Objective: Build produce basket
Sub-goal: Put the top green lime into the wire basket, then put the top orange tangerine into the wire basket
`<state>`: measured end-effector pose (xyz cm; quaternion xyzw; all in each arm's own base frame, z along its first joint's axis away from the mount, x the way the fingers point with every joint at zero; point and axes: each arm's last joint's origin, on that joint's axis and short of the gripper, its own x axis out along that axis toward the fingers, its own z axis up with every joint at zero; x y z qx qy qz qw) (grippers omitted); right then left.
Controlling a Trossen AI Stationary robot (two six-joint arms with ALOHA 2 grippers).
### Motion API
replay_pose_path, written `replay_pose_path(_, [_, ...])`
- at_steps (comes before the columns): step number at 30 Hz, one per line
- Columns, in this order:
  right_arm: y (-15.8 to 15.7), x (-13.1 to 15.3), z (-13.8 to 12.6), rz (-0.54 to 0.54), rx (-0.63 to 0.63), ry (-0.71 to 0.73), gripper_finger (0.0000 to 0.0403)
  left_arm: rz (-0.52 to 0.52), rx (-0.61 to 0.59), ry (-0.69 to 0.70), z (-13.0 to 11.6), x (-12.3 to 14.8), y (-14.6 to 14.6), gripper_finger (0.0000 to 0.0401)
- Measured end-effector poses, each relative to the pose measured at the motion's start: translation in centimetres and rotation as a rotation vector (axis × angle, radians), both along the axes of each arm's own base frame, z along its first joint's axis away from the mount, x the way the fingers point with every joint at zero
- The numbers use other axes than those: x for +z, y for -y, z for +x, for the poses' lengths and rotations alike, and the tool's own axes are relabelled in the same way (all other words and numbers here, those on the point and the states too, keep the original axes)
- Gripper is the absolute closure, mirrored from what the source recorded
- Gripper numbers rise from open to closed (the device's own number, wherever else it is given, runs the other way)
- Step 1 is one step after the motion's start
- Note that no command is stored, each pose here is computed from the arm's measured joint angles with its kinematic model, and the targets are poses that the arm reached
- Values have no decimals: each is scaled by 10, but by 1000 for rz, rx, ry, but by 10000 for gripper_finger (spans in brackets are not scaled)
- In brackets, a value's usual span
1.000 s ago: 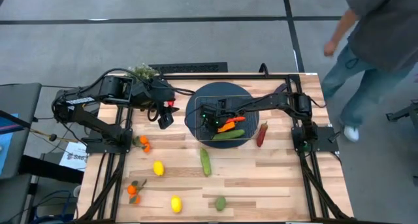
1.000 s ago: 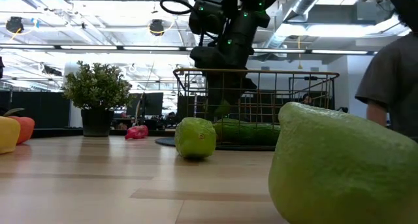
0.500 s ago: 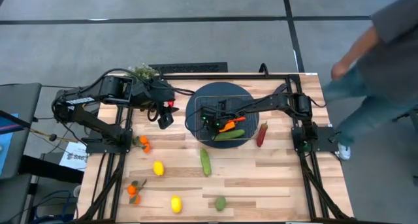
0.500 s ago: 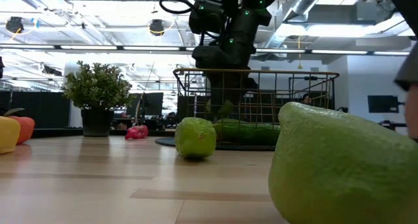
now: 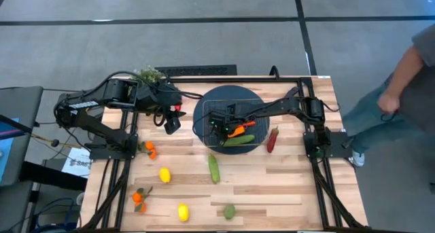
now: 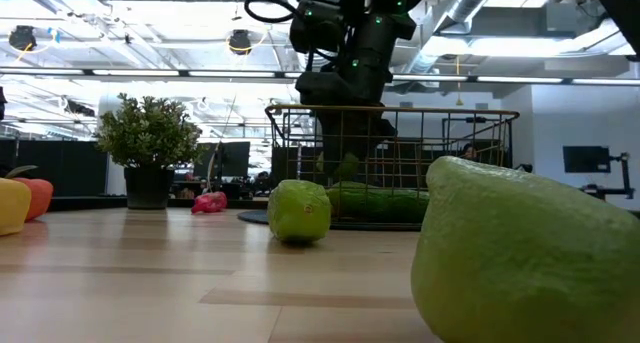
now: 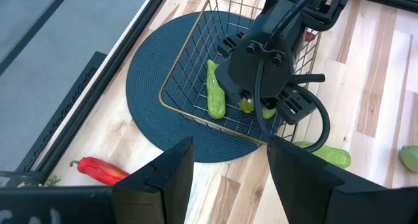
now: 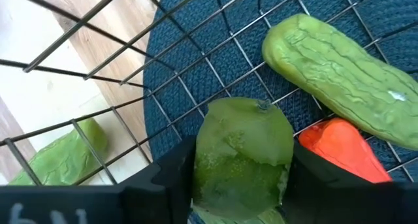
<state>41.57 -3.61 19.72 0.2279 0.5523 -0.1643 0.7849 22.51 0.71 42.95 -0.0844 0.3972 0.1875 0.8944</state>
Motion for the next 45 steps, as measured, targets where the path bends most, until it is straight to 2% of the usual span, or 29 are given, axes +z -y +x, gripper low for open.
replay_pose_path(6, [-5,0,1,-15,53,1,216,0,0,0,0,0,0,220])
replay_pose_path(16, [-5,0,0,-40,50,-4,160,0,0,0,0,0,0,220])
replay_pose_path(24, [-6,3,-1,-40,75,-29,153,2,32,-31,-3,-2,-1,220])
replay_pose_path(28, [-7,25,-2,-48,118,-69,153,15,88,-118,-12,-7,3,220])
replay_pose_path(34, [-10,74,-2,-64,167,-73,153,-4,172,-205,-25,-13,19,220])
replay_pose_path(40, [-22,114,-3,-76,194,-20,153,-21,249,-146,-34,-21,50,220])
replay_pose_path(45, [-38,133,-9,-78,235,-21,153,-33,284,-140,-49,-46,74,220])
